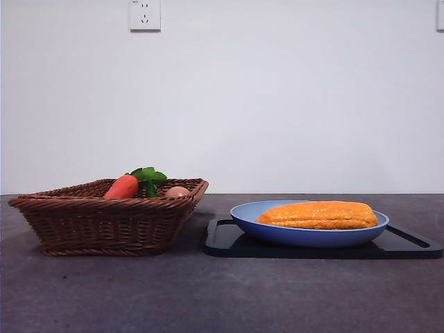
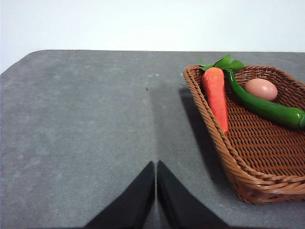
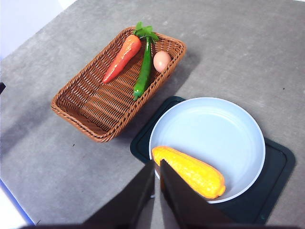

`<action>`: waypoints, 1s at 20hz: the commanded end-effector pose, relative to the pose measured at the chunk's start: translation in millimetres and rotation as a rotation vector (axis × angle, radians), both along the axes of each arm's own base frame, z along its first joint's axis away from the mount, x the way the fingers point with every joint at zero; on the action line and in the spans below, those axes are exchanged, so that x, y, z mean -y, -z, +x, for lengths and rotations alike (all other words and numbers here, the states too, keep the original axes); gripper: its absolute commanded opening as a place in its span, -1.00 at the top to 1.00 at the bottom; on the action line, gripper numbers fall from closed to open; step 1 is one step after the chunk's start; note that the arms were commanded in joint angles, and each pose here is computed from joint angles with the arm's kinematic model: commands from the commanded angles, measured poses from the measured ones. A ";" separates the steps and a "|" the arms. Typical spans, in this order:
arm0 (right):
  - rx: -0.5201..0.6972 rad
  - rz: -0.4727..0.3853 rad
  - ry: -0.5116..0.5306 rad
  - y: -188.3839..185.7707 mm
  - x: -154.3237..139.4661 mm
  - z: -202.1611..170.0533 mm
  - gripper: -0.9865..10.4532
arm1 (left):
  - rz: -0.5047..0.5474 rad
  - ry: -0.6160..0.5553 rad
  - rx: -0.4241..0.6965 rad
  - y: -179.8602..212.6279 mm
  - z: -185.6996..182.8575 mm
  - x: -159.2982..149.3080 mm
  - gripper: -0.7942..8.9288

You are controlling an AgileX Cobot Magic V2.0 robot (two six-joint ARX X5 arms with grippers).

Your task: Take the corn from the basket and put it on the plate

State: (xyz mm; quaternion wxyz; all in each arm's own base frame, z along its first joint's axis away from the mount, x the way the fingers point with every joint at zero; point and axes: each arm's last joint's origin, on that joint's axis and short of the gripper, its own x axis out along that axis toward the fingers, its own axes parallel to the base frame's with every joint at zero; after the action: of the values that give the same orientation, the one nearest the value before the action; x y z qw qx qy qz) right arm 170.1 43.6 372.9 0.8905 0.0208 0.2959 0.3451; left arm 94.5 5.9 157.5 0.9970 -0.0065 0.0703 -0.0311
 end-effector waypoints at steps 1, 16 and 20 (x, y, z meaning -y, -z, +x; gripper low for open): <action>0.024 -0.001 -0.007 -4.9 -0.8 1.7 0.82 | -0.007 -0.007 -0.028 9.6 1.2 -0.6 0.82; 0.530 -0.043 0.236 29.6 36.6 -33.5 0.82 | -0.006 -0.007 -0.019 8.7 1.4 -0.6 0.82; 0.682 -0.041 0.286 69.3 40.3 -49.2 0.82 | -0.007 -0.007 -0.019 8.7 1.4 -0.6 0.82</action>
State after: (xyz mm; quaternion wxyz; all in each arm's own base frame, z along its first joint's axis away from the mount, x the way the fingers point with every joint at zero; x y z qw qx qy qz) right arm 121.5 3.7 306.9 0.9764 -0.0744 -0.0036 0.2028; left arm 94.5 5.9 157.5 0.9970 -0.0065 0.0701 -0.0311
